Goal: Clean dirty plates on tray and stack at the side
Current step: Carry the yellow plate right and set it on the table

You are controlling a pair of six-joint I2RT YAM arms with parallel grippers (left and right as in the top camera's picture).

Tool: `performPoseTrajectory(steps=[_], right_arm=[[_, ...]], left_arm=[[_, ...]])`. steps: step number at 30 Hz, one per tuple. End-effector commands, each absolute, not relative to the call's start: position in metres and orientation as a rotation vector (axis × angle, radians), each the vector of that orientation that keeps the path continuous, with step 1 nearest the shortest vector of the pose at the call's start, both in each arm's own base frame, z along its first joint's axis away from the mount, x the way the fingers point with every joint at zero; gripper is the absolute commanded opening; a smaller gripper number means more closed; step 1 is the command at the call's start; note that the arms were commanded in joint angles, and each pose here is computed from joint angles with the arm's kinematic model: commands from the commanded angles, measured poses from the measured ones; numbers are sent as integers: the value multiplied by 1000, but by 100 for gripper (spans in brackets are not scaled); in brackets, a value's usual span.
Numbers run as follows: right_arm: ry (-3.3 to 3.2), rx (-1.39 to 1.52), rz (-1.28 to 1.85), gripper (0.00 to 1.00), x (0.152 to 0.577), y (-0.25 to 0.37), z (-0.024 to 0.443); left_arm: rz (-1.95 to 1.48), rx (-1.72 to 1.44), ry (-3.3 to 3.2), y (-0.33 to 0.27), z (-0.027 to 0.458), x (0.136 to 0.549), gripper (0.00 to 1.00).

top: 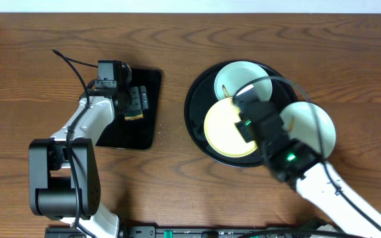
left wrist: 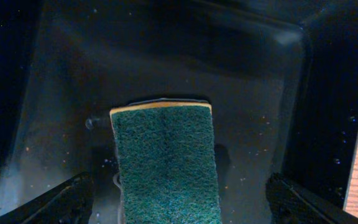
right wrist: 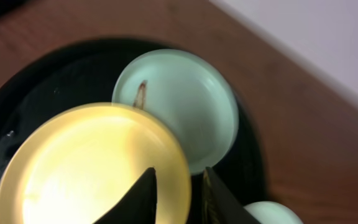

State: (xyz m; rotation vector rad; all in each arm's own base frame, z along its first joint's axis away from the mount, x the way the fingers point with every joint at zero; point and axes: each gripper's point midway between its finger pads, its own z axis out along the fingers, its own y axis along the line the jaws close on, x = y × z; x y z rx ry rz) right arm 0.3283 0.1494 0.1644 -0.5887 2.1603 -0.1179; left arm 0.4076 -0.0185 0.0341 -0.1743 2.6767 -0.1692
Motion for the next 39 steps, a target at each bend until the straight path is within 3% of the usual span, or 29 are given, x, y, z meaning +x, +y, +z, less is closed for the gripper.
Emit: performPoseTrajectory(steps=[1,6,21,39], right_arm=[[2230,-537,234,25,328,153,168],[2385,-374,435,32,329,99,142],[2651,-342,592,33,331,105,43],[2656,-322,518,26,338,97,18]], left_arm=[[-143,-171,2677,-14,34,410,88],[-144,-171,2677,-14,34,410,88],[-144,-171,2677,-14,34,410,88],[-143,-171,2677,-14,34,410,89]])
